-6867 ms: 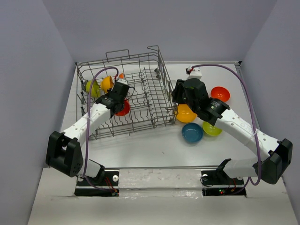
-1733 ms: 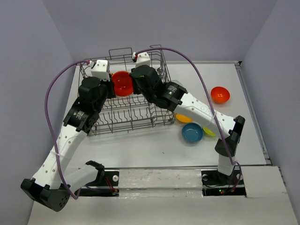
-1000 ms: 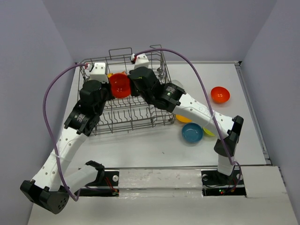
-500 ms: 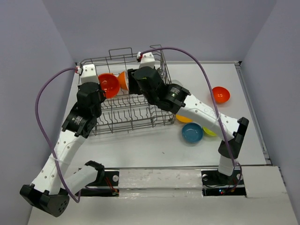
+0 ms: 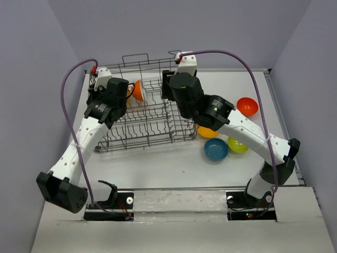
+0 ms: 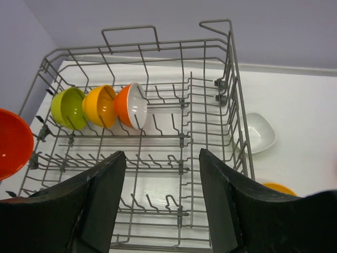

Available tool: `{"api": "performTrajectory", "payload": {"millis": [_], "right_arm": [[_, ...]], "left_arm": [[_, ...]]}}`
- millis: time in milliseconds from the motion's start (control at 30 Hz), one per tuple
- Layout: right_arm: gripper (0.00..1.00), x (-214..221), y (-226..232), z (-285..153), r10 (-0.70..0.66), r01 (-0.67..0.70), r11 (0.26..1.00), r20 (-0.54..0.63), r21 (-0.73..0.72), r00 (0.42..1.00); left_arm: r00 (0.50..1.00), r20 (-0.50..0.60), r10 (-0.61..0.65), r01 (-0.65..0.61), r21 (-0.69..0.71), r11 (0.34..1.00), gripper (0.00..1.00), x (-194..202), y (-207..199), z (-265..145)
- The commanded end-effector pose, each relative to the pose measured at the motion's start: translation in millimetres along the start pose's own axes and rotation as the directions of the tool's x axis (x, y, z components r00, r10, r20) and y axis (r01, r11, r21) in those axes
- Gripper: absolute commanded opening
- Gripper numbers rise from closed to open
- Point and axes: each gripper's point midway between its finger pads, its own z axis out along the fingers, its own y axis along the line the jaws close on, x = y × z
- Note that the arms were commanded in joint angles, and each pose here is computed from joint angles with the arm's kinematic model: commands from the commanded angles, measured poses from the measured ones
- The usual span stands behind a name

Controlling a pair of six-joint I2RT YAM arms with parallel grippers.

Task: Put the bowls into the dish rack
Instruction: Insert the bowl into the dish rack.

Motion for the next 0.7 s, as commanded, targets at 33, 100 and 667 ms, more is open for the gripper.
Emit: {"api": "performTrajectory", "payload": {"millis": [33, 100, 667], "right_arm": [[0.64, -8.3, -18.7, -4.6, 0.014, -0.017, 0.998, 0.045, 0.063, 0.999], [0.64, -7.8, -22.1, -6.5, 0.021, -0.025, 0.997, 0.051, 0.067, 0.998], [0.64, 13.7, -59.0, -40.5, 0.140, -0.140, 0.990, 0.094, -0.001, 0.986]], "left_arm": [[0.993, -0.005, 0.121, -0.117, -0.300, 0.947, 0.00, -10.4, 39.1, 1.0], [0.988, -0.001, 0.155, -0.146, -0.334, 0.931, 0.00, -11.8, 34.4, 1.7], [0.867, -0.107, 0.487, -0.472, -0.495, 0.730, 0.00, 11.5, 32.4, -10.4]]}}
